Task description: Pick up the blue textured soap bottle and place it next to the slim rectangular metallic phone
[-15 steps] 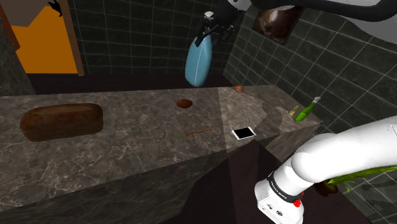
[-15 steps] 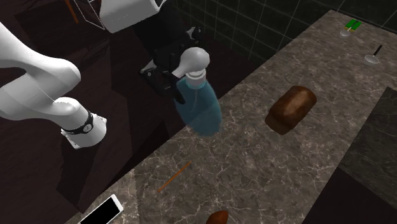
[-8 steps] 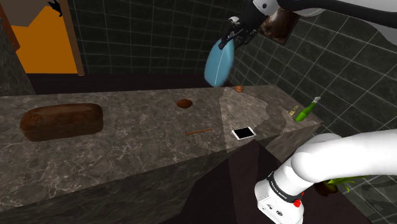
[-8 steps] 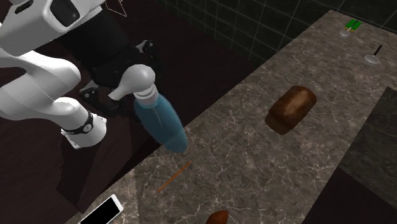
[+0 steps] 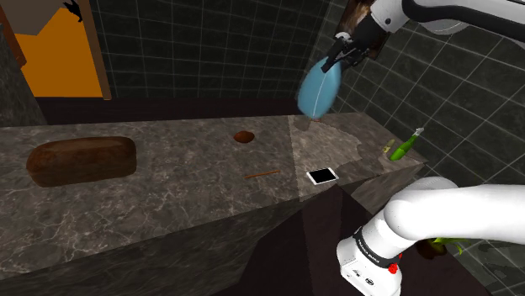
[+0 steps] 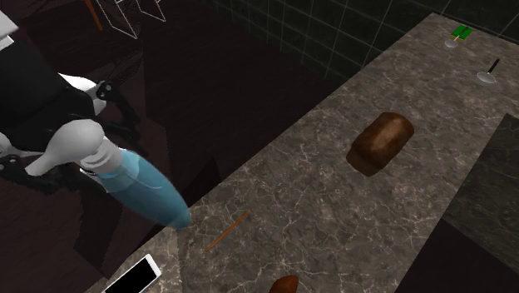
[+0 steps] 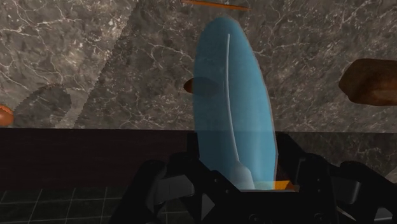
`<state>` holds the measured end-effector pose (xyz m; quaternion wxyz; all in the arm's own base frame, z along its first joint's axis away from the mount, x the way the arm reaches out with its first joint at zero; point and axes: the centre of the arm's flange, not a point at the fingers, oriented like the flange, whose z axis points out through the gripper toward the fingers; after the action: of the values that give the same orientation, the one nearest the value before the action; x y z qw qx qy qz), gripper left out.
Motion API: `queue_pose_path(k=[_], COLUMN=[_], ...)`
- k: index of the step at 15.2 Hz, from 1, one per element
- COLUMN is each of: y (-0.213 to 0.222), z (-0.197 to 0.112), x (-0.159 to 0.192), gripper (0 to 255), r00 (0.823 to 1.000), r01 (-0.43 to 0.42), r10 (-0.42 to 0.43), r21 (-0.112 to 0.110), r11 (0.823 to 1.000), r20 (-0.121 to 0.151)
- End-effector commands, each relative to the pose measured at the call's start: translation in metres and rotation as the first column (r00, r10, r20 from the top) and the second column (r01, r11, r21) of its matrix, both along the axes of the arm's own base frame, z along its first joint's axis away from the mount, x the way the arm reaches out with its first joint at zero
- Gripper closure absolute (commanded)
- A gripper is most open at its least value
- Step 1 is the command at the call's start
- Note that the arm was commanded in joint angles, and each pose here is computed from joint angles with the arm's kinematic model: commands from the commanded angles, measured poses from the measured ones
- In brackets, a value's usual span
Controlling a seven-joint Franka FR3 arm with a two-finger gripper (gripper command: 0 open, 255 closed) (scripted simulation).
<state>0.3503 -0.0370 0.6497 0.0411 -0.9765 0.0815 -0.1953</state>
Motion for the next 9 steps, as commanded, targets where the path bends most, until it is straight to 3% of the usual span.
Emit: queue_pose_path(k=[1, 2, 9], y=[-0.025, -0.042, -0.042], z=[-0.001, -0.001, -0.038], x=[-0.011, -0.020, -0.020], gripper=[255, 255, 255], r00=[1.000, 1.000, 1.000], r01=[-0.001, -0.001, -0.001], r10=[0.001, 0.001, 0.001], r21=[0.000, 0.000, 0.000], r11=[1.000, 1.000, 1.000], r20=[0.001, 0.001, 0.001])
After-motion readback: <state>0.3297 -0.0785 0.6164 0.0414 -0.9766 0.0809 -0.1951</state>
